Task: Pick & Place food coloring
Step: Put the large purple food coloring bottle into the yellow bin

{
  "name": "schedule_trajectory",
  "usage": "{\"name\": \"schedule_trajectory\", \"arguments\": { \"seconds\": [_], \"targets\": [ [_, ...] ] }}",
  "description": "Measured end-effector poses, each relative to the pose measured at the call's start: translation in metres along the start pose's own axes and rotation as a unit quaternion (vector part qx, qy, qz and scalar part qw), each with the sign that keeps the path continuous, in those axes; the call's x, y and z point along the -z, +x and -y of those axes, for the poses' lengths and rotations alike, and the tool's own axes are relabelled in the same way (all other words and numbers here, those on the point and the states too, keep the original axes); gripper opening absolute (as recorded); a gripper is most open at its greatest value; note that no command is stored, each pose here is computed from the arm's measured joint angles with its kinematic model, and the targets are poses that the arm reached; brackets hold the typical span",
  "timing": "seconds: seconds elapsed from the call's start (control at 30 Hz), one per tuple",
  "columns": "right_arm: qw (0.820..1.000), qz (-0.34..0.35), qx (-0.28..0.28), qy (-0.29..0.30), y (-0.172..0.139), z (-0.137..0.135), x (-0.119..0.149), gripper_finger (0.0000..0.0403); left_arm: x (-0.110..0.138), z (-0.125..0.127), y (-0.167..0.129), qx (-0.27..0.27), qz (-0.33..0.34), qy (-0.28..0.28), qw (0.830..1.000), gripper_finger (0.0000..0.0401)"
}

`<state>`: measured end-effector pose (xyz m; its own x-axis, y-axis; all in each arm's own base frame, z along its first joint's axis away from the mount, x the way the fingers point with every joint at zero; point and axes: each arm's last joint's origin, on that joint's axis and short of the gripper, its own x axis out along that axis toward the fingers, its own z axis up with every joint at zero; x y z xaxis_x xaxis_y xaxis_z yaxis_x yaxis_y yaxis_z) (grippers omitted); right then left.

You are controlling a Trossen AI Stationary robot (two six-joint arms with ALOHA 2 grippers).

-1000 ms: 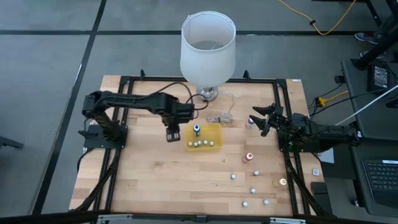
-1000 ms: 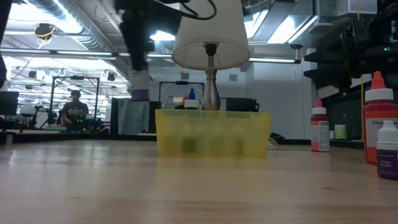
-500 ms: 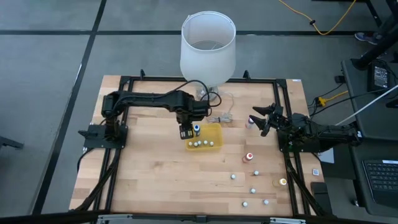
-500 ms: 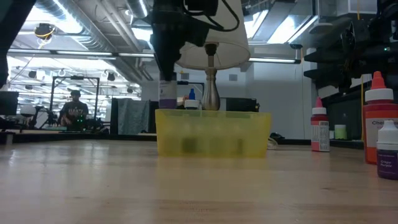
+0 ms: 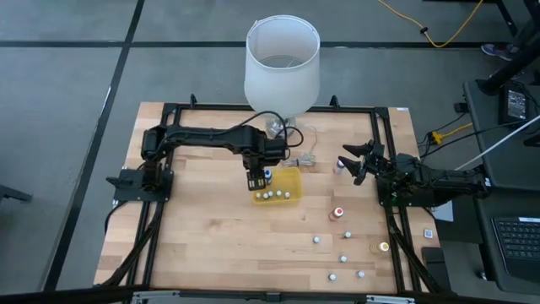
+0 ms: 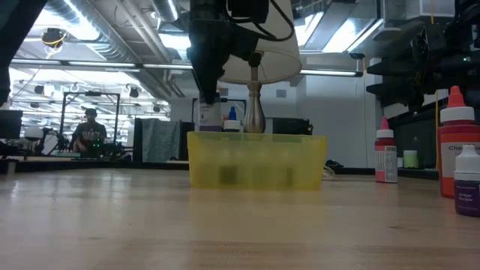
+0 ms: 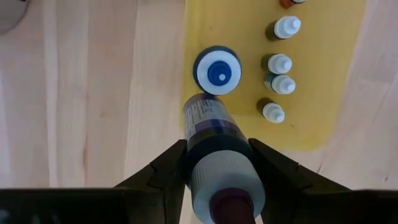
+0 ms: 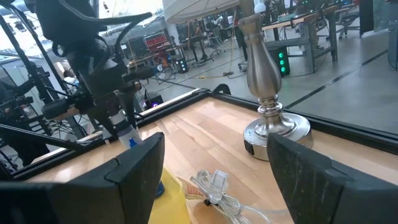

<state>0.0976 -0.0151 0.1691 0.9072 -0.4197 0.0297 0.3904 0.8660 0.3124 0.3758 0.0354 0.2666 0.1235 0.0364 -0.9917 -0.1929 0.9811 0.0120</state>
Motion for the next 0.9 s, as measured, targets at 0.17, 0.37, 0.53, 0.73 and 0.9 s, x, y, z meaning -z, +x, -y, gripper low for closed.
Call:
{"name": "schedule_trajectory", "arguments": {
  "seconds": [0.17, 0.37, 0.53, 0.73, 0.9],
  "targets": [
    [1.0, 0.0, 0.0, 0.0, 0.0, 0.0, 0.0, 0.0283, -0.001, 0.001, 0.003, 0.0, -0.003, 0.001, 1.0, 0.0145],
    [1.0, 0.0, 0.0, 0.0, 0.0, 0.0, 0.0, 0.0283, -0.004, 0.006, 0.016, -0.001, -0.02, 0.008, 1.0, 0.0145],
    [1.0, 0.0, 0.0, 0.0, 0.0, 0.0, 0.0, 0.0283, -0.008, 0.007, 0.025, -0.001, -0.024, 0.016, 1.0, 0.0145],
    [1.0, 0.0, 0.0, 0.0, 0.0, 0.0, 0.0, 0.0283, -0.011, 0.007, 0.029, -0.001, -0.019, 0.015, 1.0, 0.0145],
    [1.0, 0.0, 0.0, 0.0, 0.0, 0.0, 0.0, 0.0283, -0.013, 0.007, 0.031, 0.001, -0.002, 0.012, 1.0, 0.0145]
  ]
}}
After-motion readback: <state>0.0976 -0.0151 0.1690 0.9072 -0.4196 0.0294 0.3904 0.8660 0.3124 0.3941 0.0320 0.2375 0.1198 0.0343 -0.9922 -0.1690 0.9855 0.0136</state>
